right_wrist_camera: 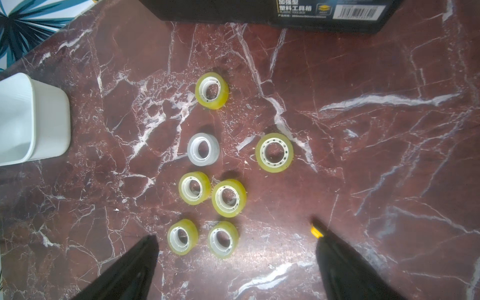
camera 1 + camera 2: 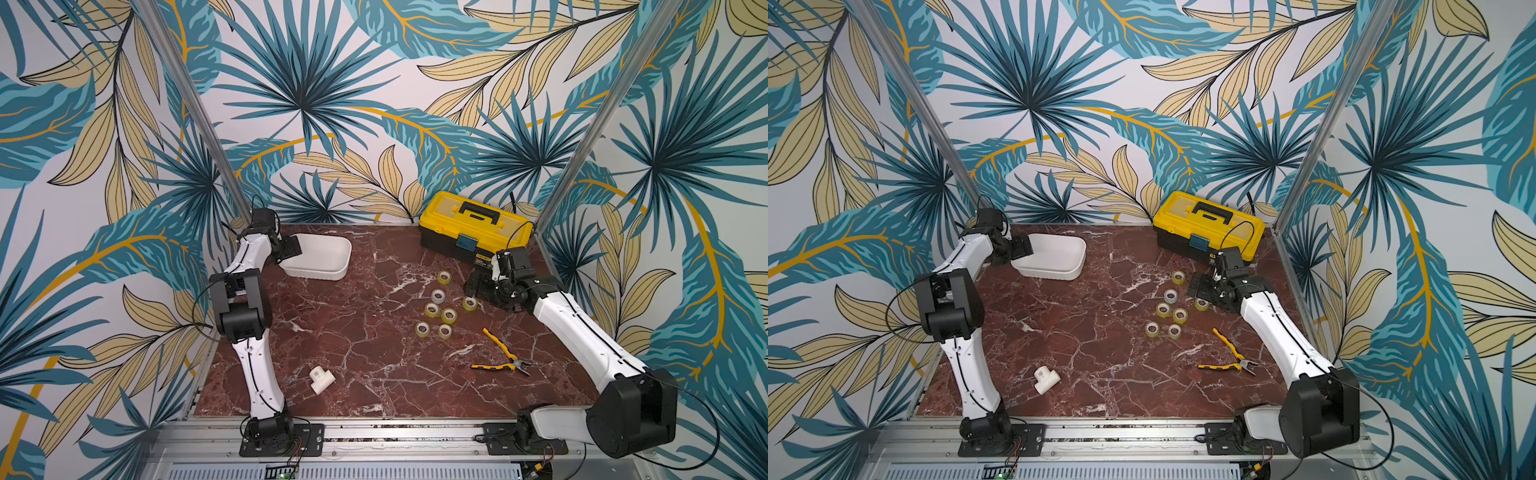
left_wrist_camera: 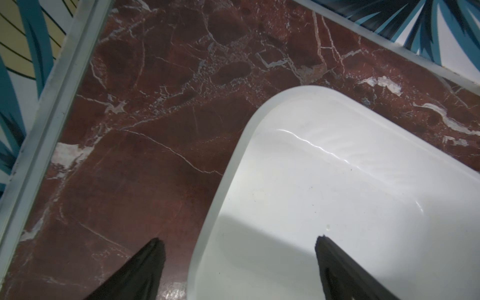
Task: Put the transparent tape into the storage box
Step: Pick up the storage box at the center of the board.
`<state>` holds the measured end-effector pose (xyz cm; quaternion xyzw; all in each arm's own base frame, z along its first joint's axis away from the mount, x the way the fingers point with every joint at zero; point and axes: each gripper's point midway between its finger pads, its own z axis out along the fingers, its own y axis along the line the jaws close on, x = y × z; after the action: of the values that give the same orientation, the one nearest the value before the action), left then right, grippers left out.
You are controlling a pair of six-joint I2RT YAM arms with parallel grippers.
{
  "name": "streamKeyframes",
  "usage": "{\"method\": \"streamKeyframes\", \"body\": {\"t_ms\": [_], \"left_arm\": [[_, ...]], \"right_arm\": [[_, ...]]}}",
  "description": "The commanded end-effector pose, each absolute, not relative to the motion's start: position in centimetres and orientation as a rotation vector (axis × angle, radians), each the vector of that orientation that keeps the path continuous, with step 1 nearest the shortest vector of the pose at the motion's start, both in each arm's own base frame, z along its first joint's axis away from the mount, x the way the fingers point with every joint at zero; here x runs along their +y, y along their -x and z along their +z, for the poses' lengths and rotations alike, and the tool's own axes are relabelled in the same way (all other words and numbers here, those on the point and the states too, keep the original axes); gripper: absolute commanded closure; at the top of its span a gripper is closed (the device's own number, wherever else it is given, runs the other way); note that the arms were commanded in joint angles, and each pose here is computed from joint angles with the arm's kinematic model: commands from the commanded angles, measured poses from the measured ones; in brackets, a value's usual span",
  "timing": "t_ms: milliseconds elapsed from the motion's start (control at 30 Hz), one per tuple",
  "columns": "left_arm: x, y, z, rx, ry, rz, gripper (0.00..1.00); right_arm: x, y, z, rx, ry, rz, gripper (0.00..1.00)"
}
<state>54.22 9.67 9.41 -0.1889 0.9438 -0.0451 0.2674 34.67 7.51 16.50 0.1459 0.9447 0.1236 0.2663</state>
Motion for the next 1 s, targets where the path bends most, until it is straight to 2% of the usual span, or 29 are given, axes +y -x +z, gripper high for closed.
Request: {"method": "streamKeyframes", "body": {"t_ms": [0, 67, 200, 300, 400, 500, 700, 833, 967], "left_arm": [[10.7, -54.6, 9.7, 2.540, 0.530, -0.109, 0.11], [10.9, -54.3, 8.7, 2.557, 0.566, -0.108, 0.22], [10.7, -53.5, 7.2, 2.592, 0.609, -0.132, 0.62], [10.2, -52.8, 6.2, 2.605, 0.648, -0.167, 1.00], [9.1, -52.1, 7.4, 2.564, 0.668, -0.179, 1.00], [6.5, -51.2, 11.5, 2.489, 0.627, -0.170, 1.00], [-1.2, -46.6, 18.7, 2.350, 0.594, -0.278, 1.00], [-5.3, -41.9, 19.1, 2.334, 0.626, -0.365, 1.00], [-7.6, -36.4, 16.6, 2.335, 0.710, -0.402, 1.00]], "right_arm": [[8.1, -35.1, 16.3, 2.578, -0.378, 0.318, 0.00], [8.5, -35.6, 16.3, 2.582, -0.367, 0.321, 0.01], [9.3, -36.6, 17.1, 2.568, -0.346, 0.336, 0.01], [9.8, -37.2, 18.0, 2.549, -0.322, 0.344, 0.05], [10.2, -37.6, 18.8, 2.533, -0.304, 0.357, 0.09], [10.6, -37.6, 19.4, 2.524, -0.287, 0.368, 0.14], [11.2, -37.1, 19.3, 2.530, -0.270, 0.361, 0.14], [11.8, -36.1, 18.8, 2.545, -0.250, 0.377, 0.13], [11.9, -34.7, 18.4, 2.554, -0.248, 0.386, 0.13]]}}
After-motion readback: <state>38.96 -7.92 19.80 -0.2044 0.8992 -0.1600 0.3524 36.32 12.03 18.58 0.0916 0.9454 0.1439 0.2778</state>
